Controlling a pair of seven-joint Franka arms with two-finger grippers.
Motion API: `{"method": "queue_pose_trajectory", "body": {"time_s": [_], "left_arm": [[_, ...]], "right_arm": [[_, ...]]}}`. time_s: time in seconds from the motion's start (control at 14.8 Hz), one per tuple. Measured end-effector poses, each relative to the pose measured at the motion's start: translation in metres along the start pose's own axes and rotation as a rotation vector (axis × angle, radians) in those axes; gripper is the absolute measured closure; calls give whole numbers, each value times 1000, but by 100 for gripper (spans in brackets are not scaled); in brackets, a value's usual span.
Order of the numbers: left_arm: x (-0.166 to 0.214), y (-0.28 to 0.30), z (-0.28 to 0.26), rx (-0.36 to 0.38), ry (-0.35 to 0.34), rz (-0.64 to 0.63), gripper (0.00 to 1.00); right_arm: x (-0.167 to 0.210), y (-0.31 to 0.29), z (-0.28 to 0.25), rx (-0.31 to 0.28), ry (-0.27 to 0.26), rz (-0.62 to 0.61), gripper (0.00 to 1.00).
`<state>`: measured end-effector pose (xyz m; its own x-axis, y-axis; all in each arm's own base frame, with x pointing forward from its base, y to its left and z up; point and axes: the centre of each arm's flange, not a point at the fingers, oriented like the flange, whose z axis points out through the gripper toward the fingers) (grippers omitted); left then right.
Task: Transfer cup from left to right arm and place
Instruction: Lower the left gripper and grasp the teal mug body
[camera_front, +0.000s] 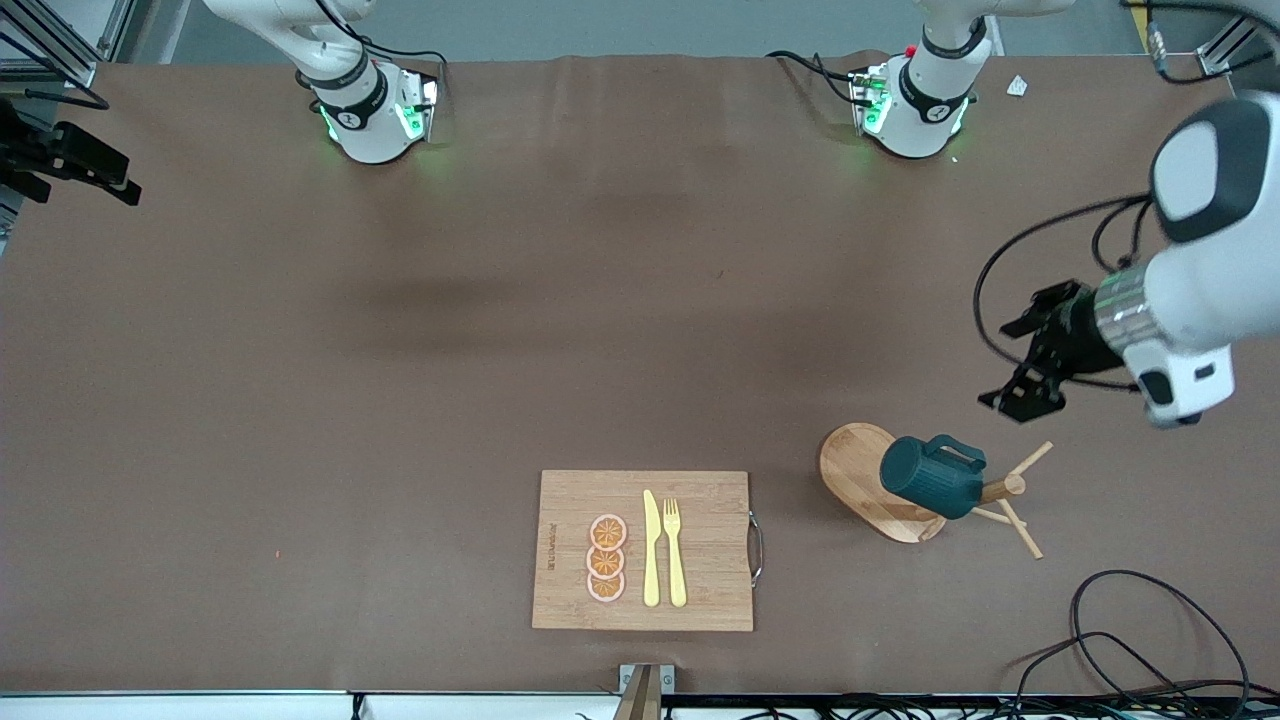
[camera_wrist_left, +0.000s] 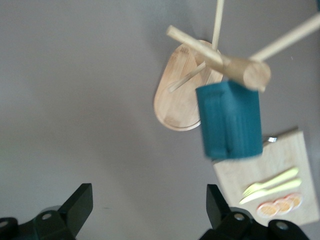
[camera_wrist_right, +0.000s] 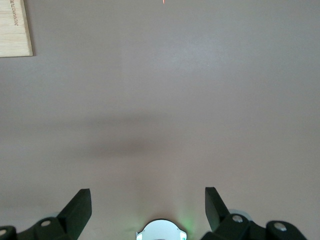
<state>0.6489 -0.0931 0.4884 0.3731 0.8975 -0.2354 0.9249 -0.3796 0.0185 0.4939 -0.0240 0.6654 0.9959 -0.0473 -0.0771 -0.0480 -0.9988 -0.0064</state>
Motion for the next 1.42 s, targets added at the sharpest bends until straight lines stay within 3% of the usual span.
{"method": "queue_pose_trajectory", "body": {"time_s": [0.2, 0.4, 0.81, 1.42], "left_arm": [[26, 25, 46, -37, 1, -64, 0], [35, 39, 59, -68, 9, -94, 0], [36, 53, 79, -110, -29, -147, 0], [21, 64, 103, -114, -41, -143, 0]], "right_arm": [[0, 0, 0, 0, -4, 0, 0], [0, 0, 0, 0, -4, 0, 0], [0, 0, 0, 0, -5, 0, 0], [0, 0, 1, 0, -5, 0, 0]]}}
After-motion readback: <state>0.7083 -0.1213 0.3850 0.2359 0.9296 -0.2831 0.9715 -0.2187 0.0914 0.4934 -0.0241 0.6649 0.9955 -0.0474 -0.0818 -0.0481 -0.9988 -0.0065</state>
